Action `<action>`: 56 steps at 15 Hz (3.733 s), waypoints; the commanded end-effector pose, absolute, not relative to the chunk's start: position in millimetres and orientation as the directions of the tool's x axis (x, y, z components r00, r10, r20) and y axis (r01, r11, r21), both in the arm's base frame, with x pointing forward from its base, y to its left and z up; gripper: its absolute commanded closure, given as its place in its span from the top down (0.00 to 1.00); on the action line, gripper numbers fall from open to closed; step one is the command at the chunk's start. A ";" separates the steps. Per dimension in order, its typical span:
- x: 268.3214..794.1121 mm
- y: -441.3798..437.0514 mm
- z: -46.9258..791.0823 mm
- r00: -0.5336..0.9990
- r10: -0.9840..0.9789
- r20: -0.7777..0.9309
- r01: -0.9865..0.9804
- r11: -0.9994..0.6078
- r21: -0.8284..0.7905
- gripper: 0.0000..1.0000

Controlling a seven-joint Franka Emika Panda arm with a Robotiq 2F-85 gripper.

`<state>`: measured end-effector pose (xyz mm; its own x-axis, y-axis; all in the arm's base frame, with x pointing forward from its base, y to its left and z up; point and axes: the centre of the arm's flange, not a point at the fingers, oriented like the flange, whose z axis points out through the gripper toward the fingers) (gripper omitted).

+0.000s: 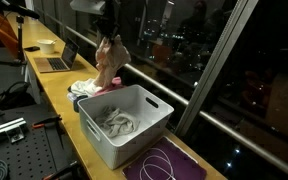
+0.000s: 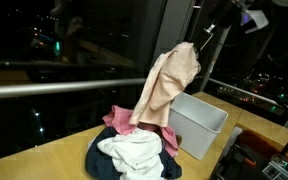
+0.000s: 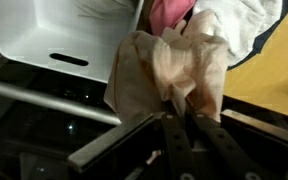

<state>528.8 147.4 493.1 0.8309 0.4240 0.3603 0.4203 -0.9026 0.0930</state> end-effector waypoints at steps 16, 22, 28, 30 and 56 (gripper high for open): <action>504.6 -35.2 522.7 0.888 0.284 0.362 0.262 -0.959 0.109 0.02; 508.3 -18.0 512.0 0.891 0.300 0.340 0.280 -0.954 0.107 0.55; 515.2 55.9 494.0 0.876 0.366 0.314 0.349 -0.931 0.110 0.99; 516.0 102.7 482.2 0.863 0.414 0.289 0.397 -0.910 0.116 1.00; 535.1 377.3 195.7 0.679 0.732 0.060 0.729 -0.681 0.062 1.00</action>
<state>502.3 362.0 204.4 0.6916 0.7215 0.0322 0.7204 -0.6924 0.0399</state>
